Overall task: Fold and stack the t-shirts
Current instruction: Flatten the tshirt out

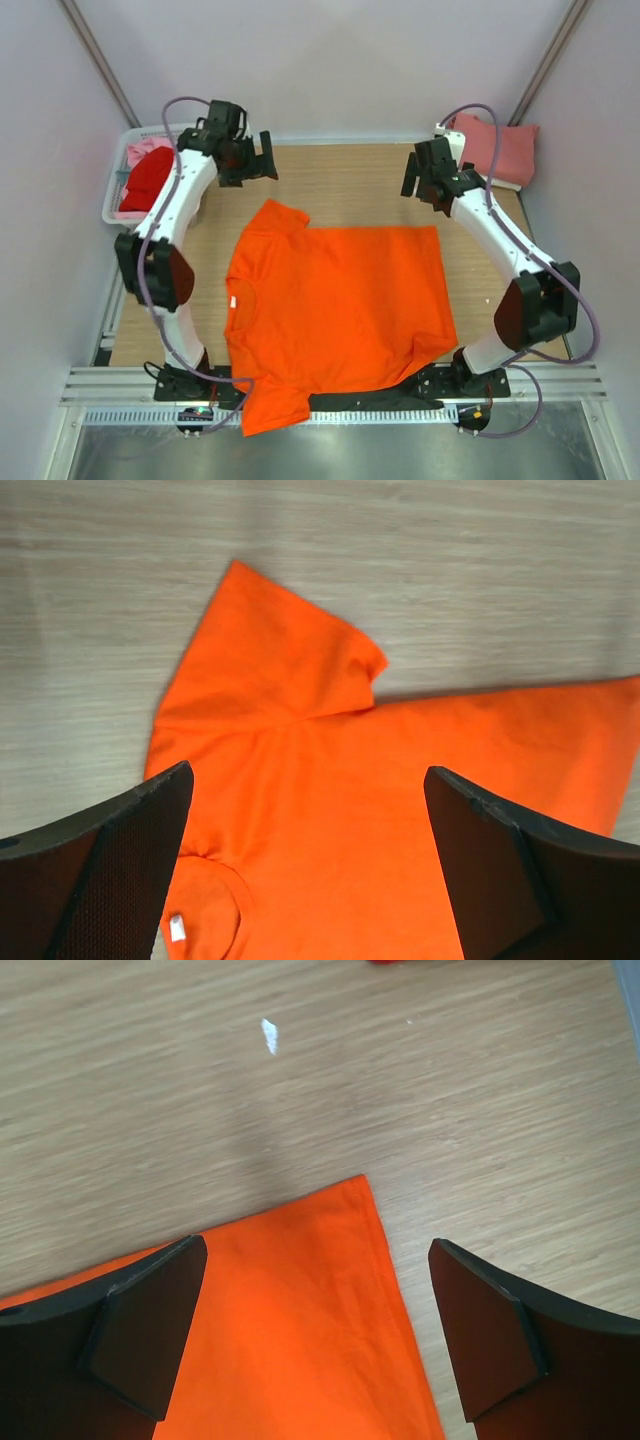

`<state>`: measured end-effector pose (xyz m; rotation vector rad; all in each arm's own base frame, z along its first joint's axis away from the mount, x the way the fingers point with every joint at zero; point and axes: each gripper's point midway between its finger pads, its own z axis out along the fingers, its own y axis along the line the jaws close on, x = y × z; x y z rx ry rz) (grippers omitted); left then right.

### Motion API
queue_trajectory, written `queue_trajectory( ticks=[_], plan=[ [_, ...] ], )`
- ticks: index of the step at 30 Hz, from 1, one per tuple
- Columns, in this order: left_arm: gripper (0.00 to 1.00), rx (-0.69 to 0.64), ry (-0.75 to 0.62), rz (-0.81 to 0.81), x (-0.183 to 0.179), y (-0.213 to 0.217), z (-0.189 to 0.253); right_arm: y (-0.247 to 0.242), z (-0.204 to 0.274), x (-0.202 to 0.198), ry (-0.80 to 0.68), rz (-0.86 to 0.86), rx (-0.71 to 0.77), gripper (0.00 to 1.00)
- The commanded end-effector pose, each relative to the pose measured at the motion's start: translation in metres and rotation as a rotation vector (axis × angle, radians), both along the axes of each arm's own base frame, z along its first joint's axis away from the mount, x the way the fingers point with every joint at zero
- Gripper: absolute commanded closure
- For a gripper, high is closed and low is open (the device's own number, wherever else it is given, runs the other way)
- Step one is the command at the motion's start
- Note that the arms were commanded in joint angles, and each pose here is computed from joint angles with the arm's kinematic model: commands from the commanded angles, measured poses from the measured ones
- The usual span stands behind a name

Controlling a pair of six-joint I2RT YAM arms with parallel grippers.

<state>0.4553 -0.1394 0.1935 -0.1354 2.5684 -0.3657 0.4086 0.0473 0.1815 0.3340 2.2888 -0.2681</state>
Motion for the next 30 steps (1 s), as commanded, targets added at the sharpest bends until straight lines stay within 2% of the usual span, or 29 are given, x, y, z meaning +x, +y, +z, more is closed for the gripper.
queue_trajectory(
  ticks=[1,3,4,7,8,10,16,18,26,30],
  plan=[
    [0.02,-0.004,-0.127,0.026,-0.035,0.013,0.051,0.014,0.032,-0.010,-0.106,0.062,0.097,0.00],
    [0.02,-0.021,-0.193,0.039,-0.045,0.014,0.060,0.034,0.020,-0.021,-0.092,0.146,0.192,0.00],
    [0.02,-0.012,-0.127,0.046,-0.058,0.016,0.028,0.039,0.015,-0.024,-0.085,0.168,0.220,0.00],
    [0.04,-0.049,-0.104,0.068,-0.068,0.013,0.005,0.065,-0.009,-0.034,-0.022,0.256,0.332,0.00],
    [0.06,-0.047,-0.047,0.072,-0.079,0.013,-0.020,0.068,-0.016,-0.036,-0.003,0.264,0.350,0.00],
    [0.07,-0.077,-0.037,0.096,-0.079,0.009,-0.035,0.074,-0.037,-0.039,0.054,0.269,0.377,0.00],
    [0.10,-0.073,0.049,0.132,-0.075,0.000,-0.096,0.073,-0.098,-0.037,0.219,0.225,0.344,0.00],
    [0.11,-0.064,0.074,0.146,-0.068,-0.001,-0.113,0.072,-0.106,-0.030,0.231,0.218,0.328,0.01],
    [0.14,-0.015,0.153,0.165,-0.042,0.000,-0.157,0.061,-0.159,-0.004,0.338,0.171,0.211,0.01],
    [0.14,0.010,0.149,0.178,-0.022,0.001,-0.157,0.058,-0.172,0.012,0.377,0.161,0.175,0.01]
  ],
)
